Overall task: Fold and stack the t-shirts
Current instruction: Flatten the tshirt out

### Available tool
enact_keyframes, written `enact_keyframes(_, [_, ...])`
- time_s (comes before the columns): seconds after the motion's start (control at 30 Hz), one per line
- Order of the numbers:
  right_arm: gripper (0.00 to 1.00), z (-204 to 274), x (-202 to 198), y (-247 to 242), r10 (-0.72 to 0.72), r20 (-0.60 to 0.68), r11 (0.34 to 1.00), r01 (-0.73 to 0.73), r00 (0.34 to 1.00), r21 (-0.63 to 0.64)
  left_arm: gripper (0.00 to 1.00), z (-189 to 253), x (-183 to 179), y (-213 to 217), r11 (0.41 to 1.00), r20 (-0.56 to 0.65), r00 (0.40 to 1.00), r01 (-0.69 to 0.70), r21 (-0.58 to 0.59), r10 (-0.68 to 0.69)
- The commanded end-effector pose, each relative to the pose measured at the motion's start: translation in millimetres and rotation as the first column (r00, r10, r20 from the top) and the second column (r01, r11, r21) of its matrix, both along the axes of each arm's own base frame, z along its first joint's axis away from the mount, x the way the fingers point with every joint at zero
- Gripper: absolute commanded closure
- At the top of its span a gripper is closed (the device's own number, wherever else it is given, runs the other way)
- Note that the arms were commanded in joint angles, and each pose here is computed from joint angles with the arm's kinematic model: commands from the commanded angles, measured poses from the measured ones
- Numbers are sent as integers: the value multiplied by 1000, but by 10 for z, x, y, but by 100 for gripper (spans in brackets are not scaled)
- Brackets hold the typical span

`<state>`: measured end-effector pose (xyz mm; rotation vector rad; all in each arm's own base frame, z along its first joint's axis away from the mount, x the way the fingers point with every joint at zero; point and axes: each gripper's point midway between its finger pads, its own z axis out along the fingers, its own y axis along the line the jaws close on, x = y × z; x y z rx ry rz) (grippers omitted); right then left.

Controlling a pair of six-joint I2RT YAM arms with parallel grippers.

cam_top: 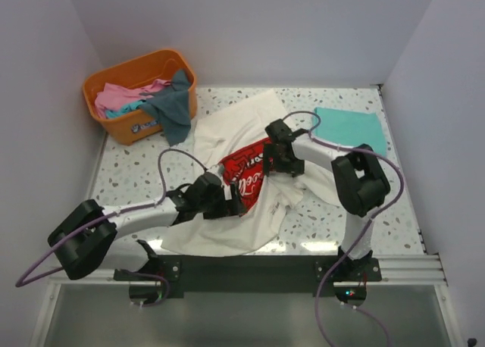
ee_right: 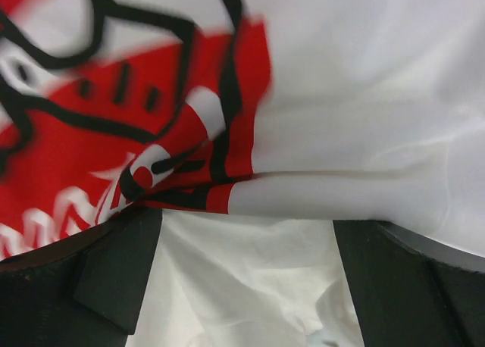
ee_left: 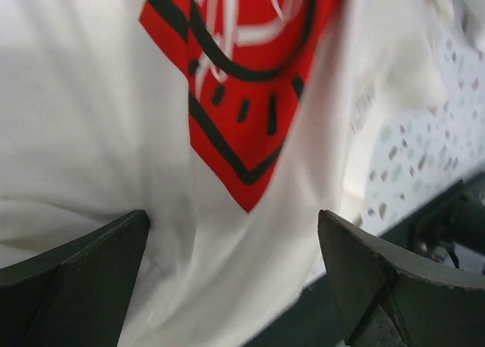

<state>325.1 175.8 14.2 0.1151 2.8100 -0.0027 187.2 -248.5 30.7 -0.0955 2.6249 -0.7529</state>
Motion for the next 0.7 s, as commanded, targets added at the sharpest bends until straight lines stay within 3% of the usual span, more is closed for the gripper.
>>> enact_keyframes(0.0, [1,-101,449,517,138,80,990,-141,987,26,0,-391,-945,-44,996,-299,951,90,9,-83])
enact_keyframes(0.13, [1,-3,957,1084,219,142,966,-236,965,109,0,-356,-929,-520,983,-246,952,182,-30,-184])
enact_keyframes(0.2, [2,-265,1061,1203,256,110,957,-268,960,113,0,-209,-722,-906,974,-182,958,208,-92,-221])
enact_keyframes(0.27, [1,-129,1357,1474,309,180,929,-337,934,151,0,-187,-494,-1277,965,-135,958,238,-110,-252])
enact_keyframes(0.3, [1,-351,1367,1527,379,151,905,-400,913,147,0,-175,-421,-1407,963,-125,958,244,-117,-258])
enact_keyframes(0.4, [1,-97,1725,1770,462,277,829,-521,842,202,0,-65,-56,-1879,956,-57,962,259,-136,-269])
enact_keyframes(0.43, [1,-33,1839,1780,456,308,820,-529,835,219,0,-154,10,-1952,957,-54,960,267,-114,-274])
enact_keyframes(0.47, [1,12,1906,1732,439,319,819,-520,840,243,0,77,204,-2173,950,4,961,273,-151,-275])
enact_keyframes(0.53, [1,281,2164,1432,311,349,829,-432,884,356,0,10,266,-2128,957,-27,959,279,-77,-281])
enact_keyframes(0.6, [1,612,2426,1055,163,376,802,-344,912,487,0,174,389,-2140,961,18,962,273,-53,-272])
enact_keyframes(0.67, [2,1056,2470,808,109,421,779,-340,901,527,0,457,458,-2125,962,75,962,267,-50,-263])
